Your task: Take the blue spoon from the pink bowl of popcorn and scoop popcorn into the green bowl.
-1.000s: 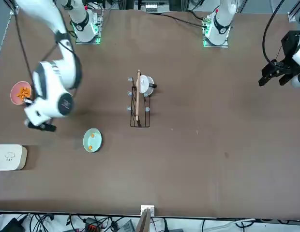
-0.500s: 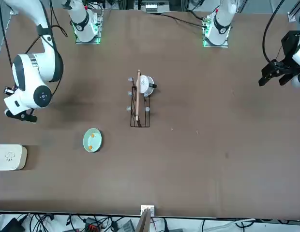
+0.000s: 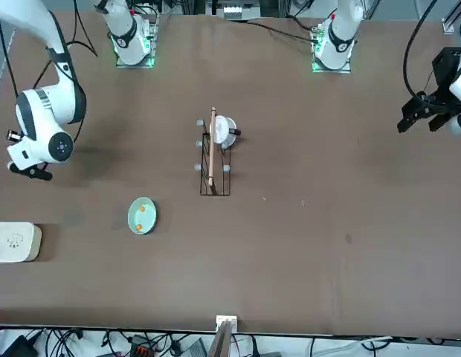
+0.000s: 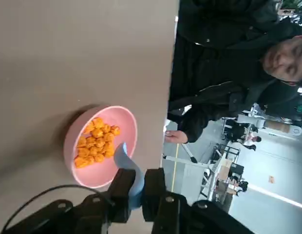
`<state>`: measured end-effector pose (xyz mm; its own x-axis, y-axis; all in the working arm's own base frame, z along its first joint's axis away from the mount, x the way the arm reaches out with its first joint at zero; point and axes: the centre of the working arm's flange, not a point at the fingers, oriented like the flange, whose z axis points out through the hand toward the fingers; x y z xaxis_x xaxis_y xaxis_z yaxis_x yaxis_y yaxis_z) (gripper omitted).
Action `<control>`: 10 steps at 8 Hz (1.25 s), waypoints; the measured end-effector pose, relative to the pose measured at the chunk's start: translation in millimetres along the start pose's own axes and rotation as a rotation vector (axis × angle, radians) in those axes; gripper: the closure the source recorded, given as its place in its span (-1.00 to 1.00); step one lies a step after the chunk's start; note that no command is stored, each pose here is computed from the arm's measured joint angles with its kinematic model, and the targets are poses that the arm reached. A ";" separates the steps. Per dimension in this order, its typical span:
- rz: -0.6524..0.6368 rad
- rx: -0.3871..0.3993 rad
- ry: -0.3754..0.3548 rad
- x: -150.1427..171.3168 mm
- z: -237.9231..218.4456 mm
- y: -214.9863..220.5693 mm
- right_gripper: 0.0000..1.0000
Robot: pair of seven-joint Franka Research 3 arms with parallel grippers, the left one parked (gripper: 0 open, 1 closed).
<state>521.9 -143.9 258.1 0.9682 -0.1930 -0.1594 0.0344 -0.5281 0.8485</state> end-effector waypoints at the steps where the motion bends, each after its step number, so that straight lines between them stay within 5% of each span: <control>1: 0.008 -0.001 0.018 -3.4 8.1 -8.5 0.74; 4: -0.012 -0.035 0.053 -11.5 45.3 -15.7 0.68; 9: 0.021 -0.003 0.062 -8.0 37.0 -15.4 -0.99; 10: 0.056 0.043 0.048 -7.3 18.2 -15.7 -1.00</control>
<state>509.7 -149.2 236.8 0.9790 -0.1839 -0.0875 -0.0294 -0.5527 0.8328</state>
